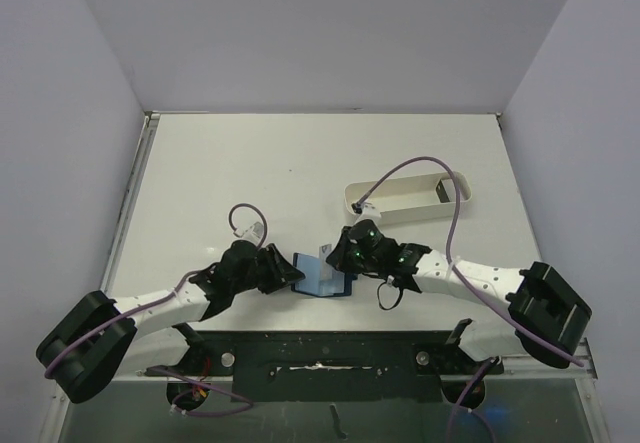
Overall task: Put the credit cards into the card holder
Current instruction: Insert the credit card into the card holder.
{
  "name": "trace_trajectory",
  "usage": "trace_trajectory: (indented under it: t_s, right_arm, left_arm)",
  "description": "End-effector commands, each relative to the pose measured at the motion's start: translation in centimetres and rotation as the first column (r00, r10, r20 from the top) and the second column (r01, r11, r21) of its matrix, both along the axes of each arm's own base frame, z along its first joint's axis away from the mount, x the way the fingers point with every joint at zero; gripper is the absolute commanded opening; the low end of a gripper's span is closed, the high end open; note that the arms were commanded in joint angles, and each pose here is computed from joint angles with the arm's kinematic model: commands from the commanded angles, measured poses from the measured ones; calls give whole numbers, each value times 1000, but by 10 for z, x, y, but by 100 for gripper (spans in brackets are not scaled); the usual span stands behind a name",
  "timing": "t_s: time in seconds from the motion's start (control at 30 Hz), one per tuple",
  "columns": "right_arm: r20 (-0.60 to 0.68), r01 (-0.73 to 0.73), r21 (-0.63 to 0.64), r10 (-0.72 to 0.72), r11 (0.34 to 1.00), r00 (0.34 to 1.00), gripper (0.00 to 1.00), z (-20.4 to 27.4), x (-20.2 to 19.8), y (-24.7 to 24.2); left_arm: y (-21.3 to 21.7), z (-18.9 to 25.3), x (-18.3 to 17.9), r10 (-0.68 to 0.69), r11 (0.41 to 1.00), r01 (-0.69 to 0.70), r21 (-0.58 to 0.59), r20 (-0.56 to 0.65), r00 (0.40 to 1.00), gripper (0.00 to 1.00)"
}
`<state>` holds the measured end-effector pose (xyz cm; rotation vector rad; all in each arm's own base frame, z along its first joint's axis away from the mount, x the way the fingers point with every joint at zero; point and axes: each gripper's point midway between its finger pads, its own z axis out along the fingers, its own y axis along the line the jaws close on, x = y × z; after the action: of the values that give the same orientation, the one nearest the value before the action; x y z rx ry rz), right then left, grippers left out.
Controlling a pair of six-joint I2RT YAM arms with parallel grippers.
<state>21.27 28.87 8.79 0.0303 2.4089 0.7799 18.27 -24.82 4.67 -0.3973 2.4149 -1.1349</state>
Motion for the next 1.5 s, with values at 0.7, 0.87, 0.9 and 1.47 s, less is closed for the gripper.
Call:
trace_trajectory:
  t_s: [0.7, 0.87, 0.9, 1.47]
  right_arm:
    - [-104, 8, 180, 11, 984, 995, 0, -25, -10, -7]
    - [-95, -26, 204, 46, 979, 994, 0, -25, -12, 0]
    - [-92, -30, 208, 51, 978, 994, 0, -24, -13, 1]
    - [-164, -18, 167, 46, 986, 985, 0, -41, -17, 3]
  left_arm:
    - [18, -16, -2, 24, 997, -27, 74, 38, 999, 0]
    - [18, -18, -2, 26, 997, -28, 78, 30, 999, 0]
    - [18, -18, -2, 26, 997, -28, 78, 29, 999, 0]
    - [18, -17, -3, 28, 996, -29, 80, 24, 999, 0]
